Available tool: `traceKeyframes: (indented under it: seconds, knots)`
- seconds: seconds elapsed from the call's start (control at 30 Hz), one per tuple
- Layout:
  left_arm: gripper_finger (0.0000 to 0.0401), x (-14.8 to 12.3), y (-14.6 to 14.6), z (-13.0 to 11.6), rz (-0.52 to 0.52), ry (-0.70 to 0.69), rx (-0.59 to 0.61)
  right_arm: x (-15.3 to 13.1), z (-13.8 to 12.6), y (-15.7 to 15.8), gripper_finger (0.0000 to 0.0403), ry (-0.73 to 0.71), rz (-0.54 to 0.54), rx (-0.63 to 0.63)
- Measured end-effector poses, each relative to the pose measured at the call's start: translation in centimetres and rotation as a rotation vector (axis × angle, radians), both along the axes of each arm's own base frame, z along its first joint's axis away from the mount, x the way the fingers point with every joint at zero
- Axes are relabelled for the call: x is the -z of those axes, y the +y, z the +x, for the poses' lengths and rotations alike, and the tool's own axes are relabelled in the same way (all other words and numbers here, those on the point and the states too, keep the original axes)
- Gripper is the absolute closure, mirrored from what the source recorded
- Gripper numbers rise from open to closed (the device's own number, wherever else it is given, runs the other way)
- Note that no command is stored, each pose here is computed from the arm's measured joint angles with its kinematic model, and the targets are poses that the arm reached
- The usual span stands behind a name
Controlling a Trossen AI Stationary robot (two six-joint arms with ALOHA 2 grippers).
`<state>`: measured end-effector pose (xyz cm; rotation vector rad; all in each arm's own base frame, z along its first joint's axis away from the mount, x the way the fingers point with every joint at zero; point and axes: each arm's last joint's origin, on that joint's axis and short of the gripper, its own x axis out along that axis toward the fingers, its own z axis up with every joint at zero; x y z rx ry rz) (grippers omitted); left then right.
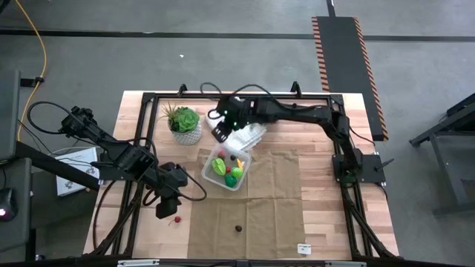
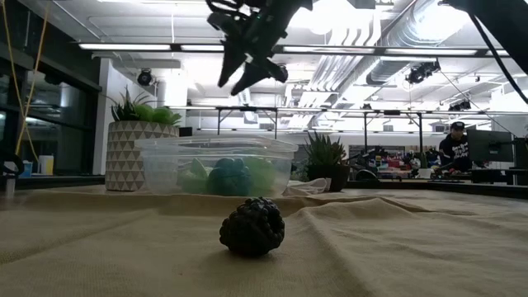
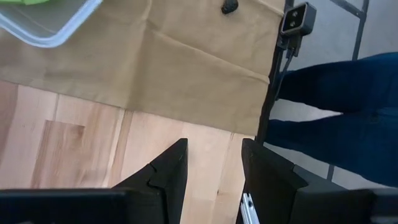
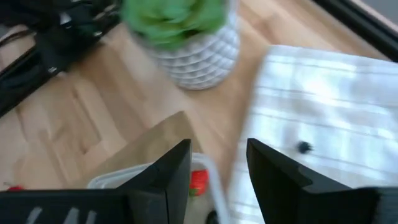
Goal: Pick and placing Produce into tupperware
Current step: Put the black plum into transparent bin
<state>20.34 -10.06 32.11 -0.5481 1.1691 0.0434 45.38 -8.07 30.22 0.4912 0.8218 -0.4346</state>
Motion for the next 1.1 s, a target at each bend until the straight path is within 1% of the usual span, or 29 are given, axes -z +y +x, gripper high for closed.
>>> traceKeyframes:
  seconds: [0.17,0.33,0.4,0.6,0.83,0.9,1.1]
  knots:
    - [0.0261,0.0,0.1,0.1,0.020,-0.010,-0.043,-0.7,-1.1,-2.4,0.0258,0.049,0.011,0.078]
    - [0.0261,0.0,0.2,0.1,0.037,-0.019,-0.075,-0.6,-2.0,-4.3,0.0258,0.091,0.026,0.139]
    - [0.0261,0.0,0.3,0.1,0.044,-0.023,-0.092,-0.6,-2.2,-5.0,0.0258,0.090,0.017,0.139]
    - [0.0261,0.0,0.3,0.2,0.036,-0.022,-0.122,-0.6,-2.8,-7.0,0.0258,0.087,0.035,0.135]
    - [0.0261,0.0,0.3,0.2,0.028,-0.019,-0.143,-0.5,-3.3,-8.4,0.0258,0.092,0.029,0.117]
    - [0.0261,0.0,0.3,0.2,0.027,-0.019,-0.145,0.0,-3.2,-8.6,0.0259,0.108,0.032,0.107]
    - [0.0261,0.0,0.3,0.2,0.020,-0.021,-0.170,3.4,-2.3,-9.0,0.0259,0.213,0.075,0.055]
